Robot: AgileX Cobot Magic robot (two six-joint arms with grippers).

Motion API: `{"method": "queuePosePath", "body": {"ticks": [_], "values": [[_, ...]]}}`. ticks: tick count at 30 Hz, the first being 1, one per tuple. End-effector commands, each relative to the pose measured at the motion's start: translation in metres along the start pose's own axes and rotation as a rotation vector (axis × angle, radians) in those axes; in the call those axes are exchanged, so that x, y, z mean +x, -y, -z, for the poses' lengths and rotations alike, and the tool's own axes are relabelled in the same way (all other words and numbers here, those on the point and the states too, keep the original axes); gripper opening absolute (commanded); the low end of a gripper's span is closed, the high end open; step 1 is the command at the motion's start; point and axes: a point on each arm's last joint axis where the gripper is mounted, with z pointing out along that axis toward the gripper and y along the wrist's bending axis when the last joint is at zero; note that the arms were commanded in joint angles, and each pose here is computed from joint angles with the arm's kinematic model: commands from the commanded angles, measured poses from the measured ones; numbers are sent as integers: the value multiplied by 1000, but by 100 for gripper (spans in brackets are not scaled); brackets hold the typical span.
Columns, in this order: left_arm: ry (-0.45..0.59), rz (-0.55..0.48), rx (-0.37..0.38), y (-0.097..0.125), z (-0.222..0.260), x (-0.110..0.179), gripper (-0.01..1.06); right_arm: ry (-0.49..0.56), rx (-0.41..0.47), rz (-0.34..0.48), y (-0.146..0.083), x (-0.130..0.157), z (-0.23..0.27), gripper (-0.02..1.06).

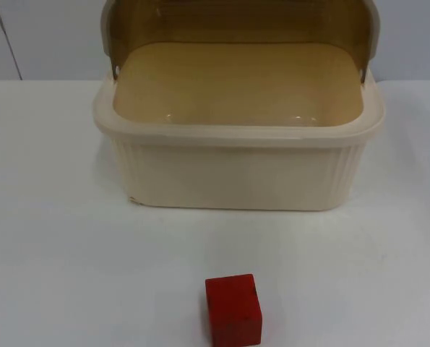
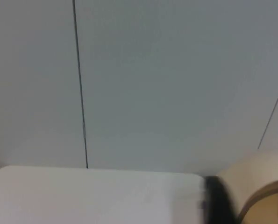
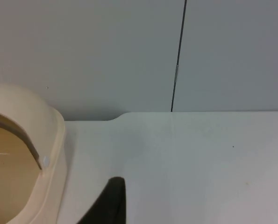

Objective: Open the box lid with the left hand, place the block into the box with the right hand, then close the box lid with the left hand.

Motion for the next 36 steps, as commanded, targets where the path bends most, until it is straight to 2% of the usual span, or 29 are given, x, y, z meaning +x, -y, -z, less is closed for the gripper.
{"method": "queuePosePath", "body": {"ticks": [1, 2, 3, 4, 10, 11, 13, 14, 15, 17, 19, 21, 22, 26, 27, 29, 31, 32, 36], "values": [[-16, -16, -13, -1, 3, -1, 82, -1, -3, -7, 0, -1, 1, 104], [-16, -16, -13, -1, 3, -1, 82, -1, -3, -7, 0, -1, 1, 104], [-23, -20, -17, -2, 3, 0, 100, -1, -3, -7, 0, -1, 1, 104], [-29, -20, -19, -2, 3, 1, 105, -1, -3, -7, 0, -1, 1, 104], [-14, -9, -13, -1, 7, -1, 105, -20, -12, 9, -1, 1, 1, 104], [-12, -9, -13, -1, 8, -2, 105, -37, -49, 33, -6, 3, 1, 104], [-11, -7, -13, -2, 12, -2, 105, -91, -183, 132, -20, 8, 3, 104], [-10, -6, -14, -2, 14, -2, 105, -113, -274, 153, -31, 11, 5, 104], [-10, -6, -14, -2, 14, -2, 105, -113, -274, 153, -31, 11, 5, 104], [-6, -10, -16, -2, 18, -3, 105, -161, -441, 173, -52, 16, 9, 104], [-15, -16, -21, -2, 19, -2, 105, -197, -554, 220, -72, 21, 10, 104], [-28, -16, -25, -3, 21, -1, 105, -233, -625, 293, -92, 27, 6, 104], [-28, -16, -25, -3, 21, -1, 105, -233, -625, 293, -92, 27, 6, 104], [-54, -15, -31, -3, 22, 1, 105, -350, -683, 429, -141, 48, -13, 104], [-54, -15, -31, -3, 22, 1, 105, -350, -683, 429, -141, 48, -13, 104], [-56, -15, -32, -4, 22, 1, 105, -390, -726, 550, -170, 64, -21, 104], [-53, -17, -32, -4, 23, 1, 105, -363, -791, 748, -200, 82, -32, 104], [-53, -17, -32, -4, 23, 1, 105, -363, -791, 748, -200, 82, -32, 104], [-53, -17, -32, -4, 23, 1, 105, -321, -903, 918, -230, 103, -55, 104]]}}
